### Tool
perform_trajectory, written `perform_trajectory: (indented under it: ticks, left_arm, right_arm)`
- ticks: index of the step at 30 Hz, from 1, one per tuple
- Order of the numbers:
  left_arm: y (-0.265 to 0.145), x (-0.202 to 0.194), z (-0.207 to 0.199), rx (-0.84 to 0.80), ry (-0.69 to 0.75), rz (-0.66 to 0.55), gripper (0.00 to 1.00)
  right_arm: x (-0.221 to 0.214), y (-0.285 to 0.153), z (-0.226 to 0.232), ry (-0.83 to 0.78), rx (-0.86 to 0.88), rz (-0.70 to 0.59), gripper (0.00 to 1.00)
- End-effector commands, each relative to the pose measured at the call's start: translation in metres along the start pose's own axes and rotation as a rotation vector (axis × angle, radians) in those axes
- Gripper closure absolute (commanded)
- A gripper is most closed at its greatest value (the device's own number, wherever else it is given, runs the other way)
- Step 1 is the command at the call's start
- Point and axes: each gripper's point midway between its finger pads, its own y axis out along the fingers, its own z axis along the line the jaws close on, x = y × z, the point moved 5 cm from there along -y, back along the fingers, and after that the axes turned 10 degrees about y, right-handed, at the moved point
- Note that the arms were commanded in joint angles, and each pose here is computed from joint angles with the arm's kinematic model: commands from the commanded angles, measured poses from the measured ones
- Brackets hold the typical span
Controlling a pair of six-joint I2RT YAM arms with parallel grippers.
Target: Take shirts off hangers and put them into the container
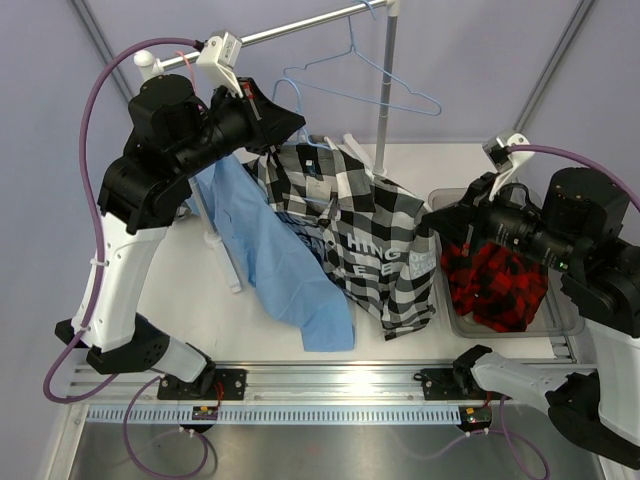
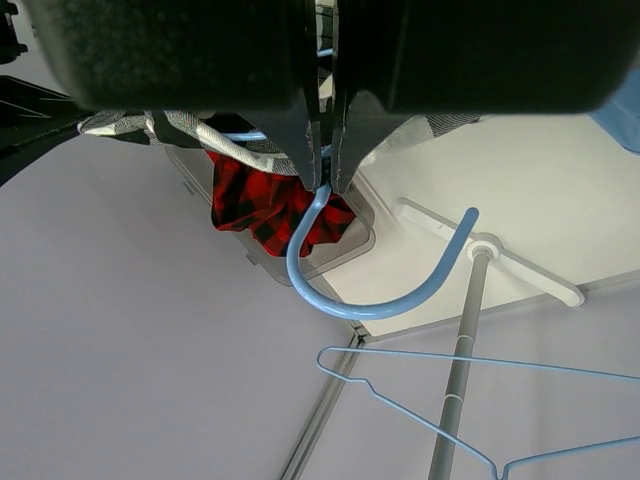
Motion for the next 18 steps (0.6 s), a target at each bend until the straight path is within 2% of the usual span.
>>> perform_trajectory:
  ticks: [1, 4, 7, 10, 18]
  left_arm:
    - [-0.015, 0.034, -0.004, -0.006, 0.028, -0.15, 1.0]
    - [-0.011, 0.031, 0.003, 0.021, 0.029, -0.146, 1.0]
    - [-0.005, 0.031, 0.011, 0.038, 0.025, -0.157, 1.0]
    - [0.003, 0.03, 0.019, 0.042, 0.013, -0.163, 1.0]
    - [0.014, 0.044, 0.019, -0.002, -0.029, -0.208, 1.0]
  right_arm:
    - [-0.004, -0.011, -0.001, 0.022, -0.022, 0.0, 1.0]
    - [-0.003, -0.024, 0.0, 0.037, -0.041, -0.027, 1.0]
    - [0.002, -0.047, -0.005, 0.057, -0.121, -0.125, 1.0]
    - [0.001, -0.073, -0.01, 0.063, -0.193, -0.169, 1.0]
    - [-0.026, -0.121, -0.022, 0.113, -0.326, -0.159, 1.0]
